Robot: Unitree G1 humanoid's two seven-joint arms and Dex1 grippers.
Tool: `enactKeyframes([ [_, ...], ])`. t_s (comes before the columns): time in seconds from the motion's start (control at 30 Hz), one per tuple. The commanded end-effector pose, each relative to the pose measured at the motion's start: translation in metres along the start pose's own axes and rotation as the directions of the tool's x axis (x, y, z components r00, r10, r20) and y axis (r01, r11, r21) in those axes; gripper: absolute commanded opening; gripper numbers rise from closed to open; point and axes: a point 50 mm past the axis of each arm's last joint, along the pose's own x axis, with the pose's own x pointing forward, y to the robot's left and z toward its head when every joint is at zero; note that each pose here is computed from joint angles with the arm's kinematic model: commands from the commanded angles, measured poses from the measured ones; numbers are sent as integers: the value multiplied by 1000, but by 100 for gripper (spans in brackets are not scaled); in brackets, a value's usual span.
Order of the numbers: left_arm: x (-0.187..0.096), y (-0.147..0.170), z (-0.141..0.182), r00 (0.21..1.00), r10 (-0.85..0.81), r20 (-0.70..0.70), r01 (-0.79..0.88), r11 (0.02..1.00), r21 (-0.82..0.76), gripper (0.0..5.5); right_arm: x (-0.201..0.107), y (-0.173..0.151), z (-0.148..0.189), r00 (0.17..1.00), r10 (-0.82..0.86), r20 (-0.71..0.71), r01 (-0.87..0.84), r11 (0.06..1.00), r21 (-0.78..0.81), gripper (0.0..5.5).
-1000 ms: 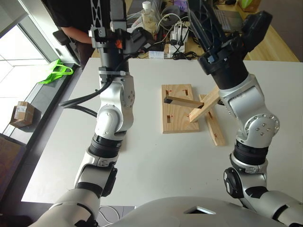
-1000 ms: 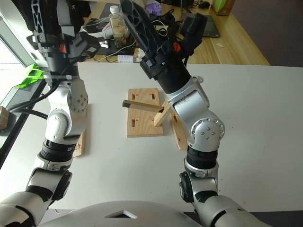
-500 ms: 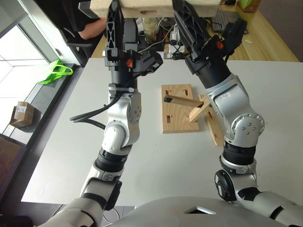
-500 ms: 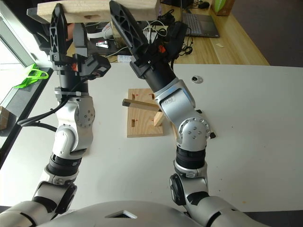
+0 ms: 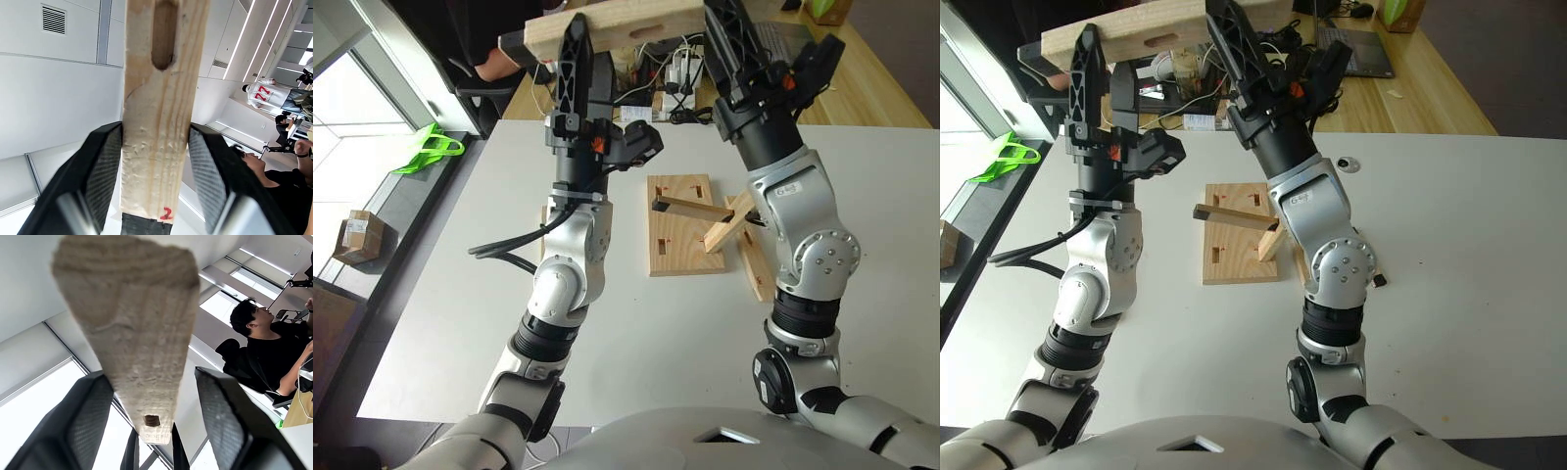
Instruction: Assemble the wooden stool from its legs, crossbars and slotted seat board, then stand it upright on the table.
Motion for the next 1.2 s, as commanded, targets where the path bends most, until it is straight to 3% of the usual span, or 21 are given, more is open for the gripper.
enactKeyframes([
  [0.03,3,9,-2,996,70,50,-74,994,84,208,5,2,0,998,-26,53,21,995,97,223],
  [0.23,4,9,-5,994,69,85,-79,989,124,208,3,4,-3,998,-12,54,4,990,142,200],
  [0.33,4,8,-6,997,38,74,-42,998,55,208,2,6,-2,997,6,71,-16,988,151,200],
  [0.43,4,11,-6,997,12,74,-8,998,-56,263,3,8,-1,996,11,85,-24,988,154,200],
  [0.63,-4,4,-7,987,-82,135,93,993,-77,350,4,4,4,994,-18,109,3,991,136,200],
  [0.73,-24,0,-24,956,-245,164,270,950,-158,354,10,-4,37,983,-49,175,63,995,-78,200],
  [0.9,-26,11,-54,941,-312,130,334,919,-208,354,11,-2,55,982,-12,188,68,953,-295,200],
  [1.03,-10,30,-57,938,-310,156,346,860,-376,354,15,10,26,996,74,-55,-92,742,-664,200],
  [1.2,14,49,-39,895,-343,287,443,767,-464,354,17,24,4,975,127,-180,-220,589,-778,200],
])
